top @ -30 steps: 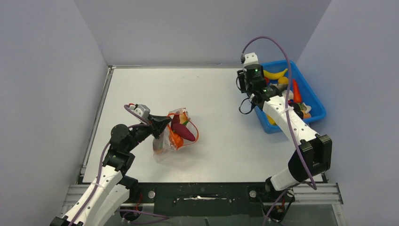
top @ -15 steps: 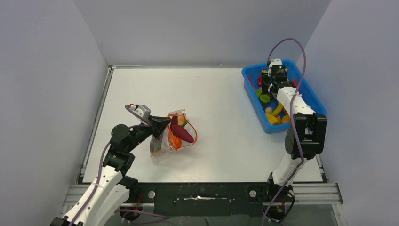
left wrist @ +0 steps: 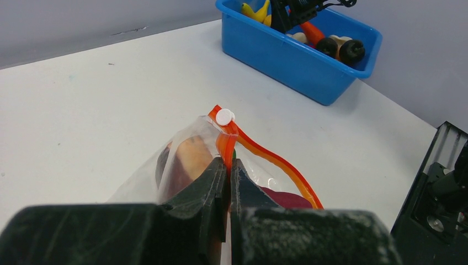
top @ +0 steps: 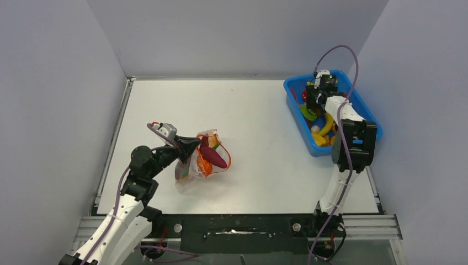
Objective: Place the food in the zip-top bag and seal the zipper
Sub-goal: Pick up the fake fruit from the bin.
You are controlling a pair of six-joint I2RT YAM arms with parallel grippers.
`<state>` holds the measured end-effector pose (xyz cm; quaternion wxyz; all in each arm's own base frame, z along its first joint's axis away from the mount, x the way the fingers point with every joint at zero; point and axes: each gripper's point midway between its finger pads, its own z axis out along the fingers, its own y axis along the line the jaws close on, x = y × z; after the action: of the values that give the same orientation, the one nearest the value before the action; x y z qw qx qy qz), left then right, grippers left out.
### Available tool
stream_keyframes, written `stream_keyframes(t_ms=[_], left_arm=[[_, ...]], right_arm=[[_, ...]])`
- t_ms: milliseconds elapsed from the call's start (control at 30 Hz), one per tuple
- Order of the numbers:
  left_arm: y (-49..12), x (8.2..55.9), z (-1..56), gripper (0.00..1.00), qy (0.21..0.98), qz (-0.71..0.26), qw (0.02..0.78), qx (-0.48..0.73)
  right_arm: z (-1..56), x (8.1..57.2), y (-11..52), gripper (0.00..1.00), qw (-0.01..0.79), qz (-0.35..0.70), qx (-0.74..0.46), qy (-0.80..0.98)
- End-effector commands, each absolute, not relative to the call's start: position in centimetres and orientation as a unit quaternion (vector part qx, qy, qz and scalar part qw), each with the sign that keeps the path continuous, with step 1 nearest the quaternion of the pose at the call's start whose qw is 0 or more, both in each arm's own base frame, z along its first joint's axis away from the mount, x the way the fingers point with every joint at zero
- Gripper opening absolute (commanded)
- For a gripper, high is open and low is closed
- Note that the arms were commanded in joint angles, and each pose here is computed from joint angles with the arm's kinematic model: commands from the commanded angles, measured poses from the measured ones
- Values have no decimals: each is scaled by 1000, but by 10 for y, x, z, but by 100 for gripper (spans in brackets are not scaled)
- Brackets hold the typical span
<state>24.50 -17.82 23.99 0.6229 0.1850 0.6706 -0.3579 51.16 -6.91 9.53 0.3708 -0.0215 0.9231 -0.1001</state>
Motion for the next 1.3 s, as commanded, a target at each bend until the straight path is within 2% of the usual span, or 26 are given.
stream_keyframes(t_ms=[0, 467, 633, 867, 1267], left_arm=[[-180, 244, 257, 0, 645, -361, 644, 198], [-179, 243, 258, 0, 644, -357, 646, 200], [-178, 242, 257, 0, 646, -354, 647, 200], [-178, 243, 257, 0, 646, -353, 647, 200], [-177, 242, 258, 0, 644, -351, 650, 199]], right_arm=[[116, 536, -76, 62, 407, -100, -22, 908], [92, 545, -86, 58, 389, -88, -16, 917], [87, 544, -86, 53, 383, -90, -20, 919], [101, 541, -86, 43, 400, -93, -20, 912], [134, 521, -86, 36, 429, -102, 6, 897]])
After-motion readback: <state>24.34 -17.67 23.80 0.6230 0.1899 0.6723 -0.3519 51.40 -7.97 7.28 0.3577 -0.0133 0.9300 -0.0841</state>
